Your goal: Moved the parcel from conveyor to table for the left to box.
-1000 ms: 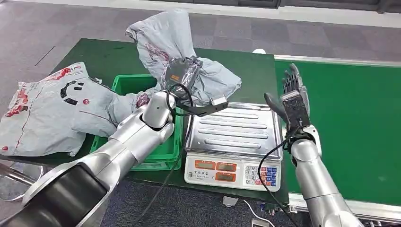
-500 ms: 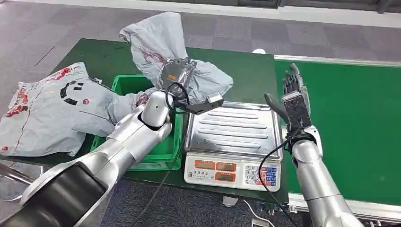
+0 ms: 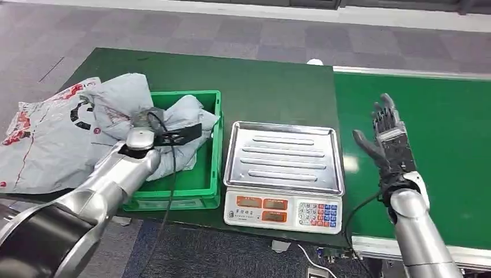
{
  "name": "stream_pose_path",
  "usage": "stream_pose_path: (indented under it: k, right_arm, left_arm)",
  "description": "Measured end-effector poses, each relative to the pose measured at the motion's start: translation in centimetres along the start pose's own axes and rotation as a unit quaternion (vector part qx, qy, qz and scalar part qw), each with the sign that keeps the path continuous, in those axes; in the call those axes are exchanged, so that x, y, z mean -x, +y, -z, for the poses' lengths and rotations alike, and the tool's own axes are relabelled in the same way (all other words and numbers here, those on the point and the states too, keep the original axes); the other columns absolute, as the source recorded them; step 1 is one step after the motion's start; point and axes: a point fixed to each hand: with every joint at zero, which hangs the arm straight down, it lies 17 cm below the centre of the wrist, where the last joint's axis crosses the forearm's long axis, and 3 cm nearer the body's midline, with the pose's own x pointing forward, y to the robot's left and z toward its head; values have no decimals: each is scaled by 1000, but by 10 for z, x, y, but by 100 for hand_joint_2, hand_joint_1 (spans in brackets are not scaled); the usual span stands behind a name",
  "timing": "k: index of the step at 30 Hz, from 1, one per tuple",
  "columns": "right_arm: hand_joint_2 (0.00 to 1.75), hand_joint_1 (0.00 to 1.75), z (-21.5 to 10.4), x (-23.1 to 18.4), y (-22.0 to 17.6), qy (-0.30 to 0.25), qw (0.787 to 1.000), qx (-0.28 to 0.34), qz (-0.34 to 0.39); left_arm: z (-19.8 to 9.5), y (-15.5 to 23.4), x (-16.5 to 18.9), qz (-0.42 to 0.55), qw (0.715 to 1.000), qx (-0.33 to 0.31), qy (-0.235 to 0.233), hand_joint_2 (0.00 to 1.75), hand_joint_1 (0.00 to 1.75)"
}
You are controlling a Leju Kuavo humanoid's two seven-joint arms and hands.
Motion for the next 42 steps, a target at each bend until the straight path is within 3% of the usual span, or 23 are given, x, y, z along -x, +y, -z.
stream_pose_path:
  k: [5, 6, 8, 14, 22, 28, 37, 42]
  right_arm:
    - [175, 0, -6, -1, -5, -3, 1000, -4, -8]
    - [175, 0, -8, -1, -6, -4, 1000, -5, -10]
    - [175, 0, -9, -1, -10, -3, 1000, -4, -11]
    - [175, 0, -10, -3, -13, -4, 1000, -4, -14]
    - [175, 0, -17, -3, -17, 4, 1000, -9, -22]
    - [175, 0, -12, -2, -17, 8, 1000, -14, -15]
    - [175, 0, -9, -3, -16, 7, 1000, -9, -13]
    - [175, 0, 0, -8, -16, -2, 1000, 1, -22]
  left_arm:
    - [2, -13, 17, -6, 999, 28, 14, 175, 175]
    - [2, -16, 19, -2, 999, 35, 16, 175, 98]
    - [1, -23, 20, 1, 998, 55, 11, 175, 0]
    - [0, -25, 9, -29, 997, 67, -17, 175, 0]
    - [2, 24, -27, -164, 982, -28, -84, 175, 0]
    - [-14, 95, -67, -288, 933, -132, -171, 175, 0]
    - [-23, 123, -79, -337, 908, -163, -188, 175, 0]
    - [-33, 151, -82, -400, 869, -201, -209, 175, 0]
